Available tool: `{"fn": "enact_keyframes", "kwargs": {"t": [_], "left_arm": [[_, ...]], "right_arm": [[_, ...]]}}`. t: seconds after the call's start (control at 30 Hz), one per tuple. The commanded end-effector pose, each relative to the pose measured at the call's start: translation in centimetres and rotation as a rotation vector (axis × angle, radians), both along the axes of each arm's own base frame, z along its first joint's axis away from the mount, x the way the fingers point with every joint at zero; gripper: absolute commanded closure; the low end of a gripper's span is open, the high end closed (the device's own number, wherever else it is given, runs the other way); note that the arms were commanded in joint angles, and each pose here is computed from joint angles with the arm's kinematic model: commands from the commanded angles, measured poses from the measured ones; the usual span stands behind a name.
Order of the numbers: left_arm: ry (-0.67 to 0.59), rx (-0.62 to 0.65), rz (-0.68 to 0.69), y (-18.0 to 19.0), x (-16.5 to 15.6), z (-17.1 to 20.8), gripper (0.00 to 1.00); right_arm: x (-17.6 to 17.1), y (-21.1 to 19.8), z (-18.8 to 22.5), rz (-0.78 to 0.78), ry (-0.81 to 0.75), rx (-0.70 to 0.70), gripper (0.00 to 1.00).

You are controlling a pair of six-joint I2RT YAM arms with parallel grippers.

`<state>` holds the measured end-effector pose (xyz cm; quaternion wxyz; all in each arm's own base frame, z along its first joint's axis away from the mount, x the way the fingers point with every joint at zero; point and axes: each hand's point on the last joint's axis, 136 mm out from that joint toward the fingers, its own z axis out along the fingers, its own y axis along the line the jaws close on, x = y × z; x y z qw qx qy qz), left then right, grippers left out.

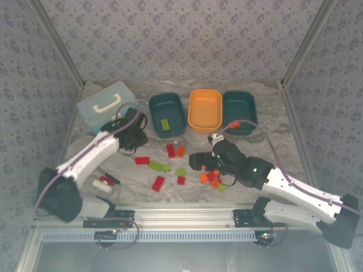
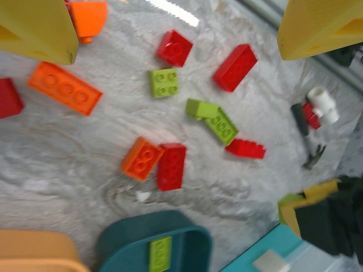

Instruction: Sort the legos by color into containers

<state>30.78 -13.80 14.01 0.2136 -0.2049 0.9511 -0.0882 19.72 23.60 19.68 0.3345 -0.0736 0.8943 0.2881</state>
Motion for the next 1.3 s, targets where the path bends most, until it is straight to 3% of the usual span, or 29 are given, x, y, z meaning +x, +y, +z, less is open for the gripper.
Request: {"fn": "enact_keyframes", "kwargs": {"t": [0.0,0.17,0.3,0.43,0.6,0.73,0.8,0.9,0.97,1.27], "left_arm": [[-0.016,-0.008,-0.159,-5.0,4.1,0.5,0.73],[0.060,-0.044,-0.244,-11.1,9.8,-1.7,0.73],[0.112,-0.029,-0.265,-13.4,12.5,-4.4,0.73],[0.166,0.016,-0.240,-13.2,13.1,-6.6,0.73],[0.173,-0.016,-0.266,-14.4,13.4,-8.1,0.69],[0.207,0.027,-0.259,-13.8,13.4,-9.3,0.68],[0.223,0.060,-0.236,-13.0,13.1,-9.5,0.58],[0.210,0.065,-0.218,-12.6,12.9,-8.9,0.42],[0.181,0.054,-0.216,-12.7,13.1,-7.8,0.37],[0.005,0.005,-0.197,-12.5,13.5,1.0,0.29]], "right_arm": [[1.2,-1.7,0.7,-0.089,0.007,-0.017,0.07],[1.6,-3.1,0.8,-0.150,0.017,-0.027,0.07],[1.3,-4.4,0.0,-0.191,0.036,-0.056,0.07],[0.8,-6.4,-1.5,-0.265,0.081,-0.102,0.07],[0.5,-6.8,-2.3,-0.278,0.097,-0.090,0.07],[0.4,-7.0,-2.3,-0.279,0.102,-0.094,0.07],[0.4,-7.4,-2.6,-0.293,0.111,-0.107,0.07],[0.3,-8.5,-3.4,-0.344,0.139,-0.146,0.06],[0.2,-9.4,-4.0,-0.378,0.167,-0.167,0.07],[0.4,-11.6,-3.8,-0.463,0.194,-0.204,0.11]]}}
